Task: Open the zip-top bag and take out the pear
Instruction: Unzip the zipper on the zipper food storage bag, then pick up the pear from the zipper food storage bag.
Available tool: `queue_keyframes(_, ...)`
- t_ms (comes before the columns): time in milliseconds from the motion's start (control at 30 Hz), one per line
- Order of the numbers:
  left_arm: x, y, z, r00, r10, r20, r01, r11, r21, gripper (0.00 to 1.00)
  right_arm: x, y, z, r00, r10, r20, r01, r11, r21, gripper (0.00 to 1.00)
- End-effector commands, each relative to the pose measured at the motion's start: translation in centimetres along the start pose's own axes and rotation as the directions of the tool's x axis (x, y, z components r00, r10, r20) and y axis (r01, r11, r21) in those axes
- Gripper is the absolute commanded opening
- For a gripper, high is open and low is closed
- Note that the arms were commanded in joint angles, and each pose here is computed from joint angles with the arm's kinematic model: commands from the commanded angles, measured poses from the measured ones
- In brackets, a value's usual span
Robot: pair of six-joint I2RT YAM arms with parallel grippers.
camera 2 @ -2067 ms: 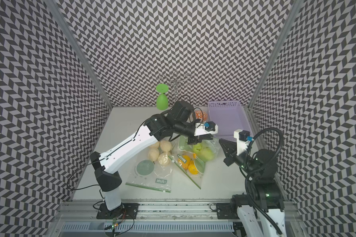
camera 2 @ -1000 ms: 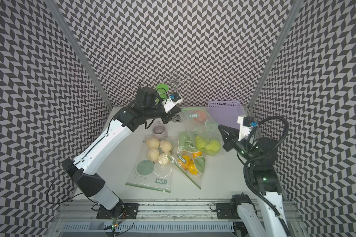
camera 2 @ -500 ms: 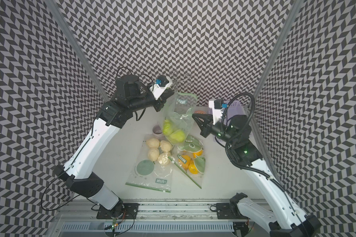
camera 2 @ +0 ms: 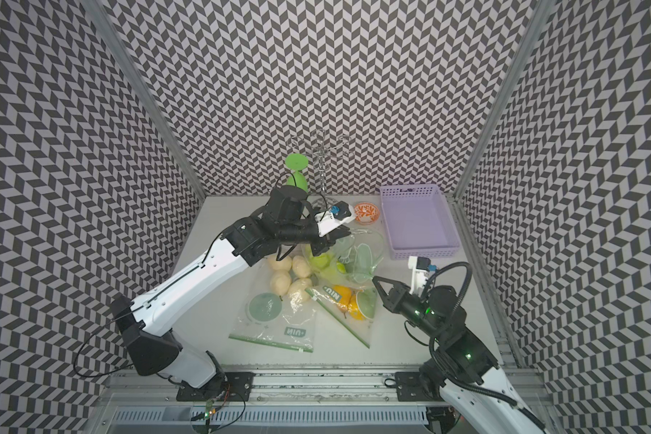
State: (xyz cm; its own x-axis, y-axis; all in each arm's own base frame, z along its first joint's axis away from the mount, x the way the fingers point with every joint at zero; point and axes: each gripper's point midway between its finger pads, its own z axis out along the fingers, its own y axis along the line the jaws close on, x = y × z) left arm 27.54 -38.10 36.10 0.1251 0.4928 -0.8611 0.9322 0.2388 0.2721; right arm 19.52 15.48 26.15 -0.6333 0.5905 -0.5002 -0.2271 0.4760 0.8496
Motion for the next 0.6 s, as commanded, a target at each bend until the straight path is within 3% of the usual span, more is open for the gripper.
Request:
queue_keyframes(0,-2.4,-1.4,0.5,0.998,0.026,0.058,-0.027,0.999,0.021,0.01,-0.3,-2.1,-0.5,0.998,0.048,0.039,-0.052,0.993,0.108,0.32)
queue_keyframes(67,-1.9,-1.9,1.2,0.999,0.027,0.036,-0.028,0.999,0.034,0.01,-1.1,-1.4,-1.1,0.999,0.003,0.046,-0.009,0.992,0.129,0.46)
queue_keyframes(200,-1.5,-1.9,1.6,0.999,0.024,0.021,-0.024,0.999,0.034,0.01,-4.8,1.9,-4.2,0.983,-0.126,0.132,0.102,0.979,0.176,0.55)
queue_keyframes(300,-2.0,-2.0,1.5,0.999,0.027,0.034,-0.029,0.999,0.036,0.01,-6.2,5.1,-5.0,0.973,-0.194,0.125,0.175,0.973,0.149,0.55)
queue_keyframes(400,-2.0,-2.1,1.6,0.999,0.028,0.031,-0.029,0.999,0.040,0.01,-4.7,8.3,-2.4,0.974,-0.226,-0.012,0.226,0.974,0.012,0.52)
queue_keyframes(500,-2.0,-2.3,1.6,0.999,0.025,0.028,-0.026,0.999,0.043,0.01,-2.9,7.8,0.9,0.966,-0.215,-0.141,0.216,0.976,-0.007,0.46)
queue_keyframes(567,-2.0,-2.4,1.5,0.999,0.025,0.027,-0.026,0.999,0.042,0.01,-2.3,6.7,2.5,0.965,-0.200,-0.169,0.205,0.979,0.010,0.42)
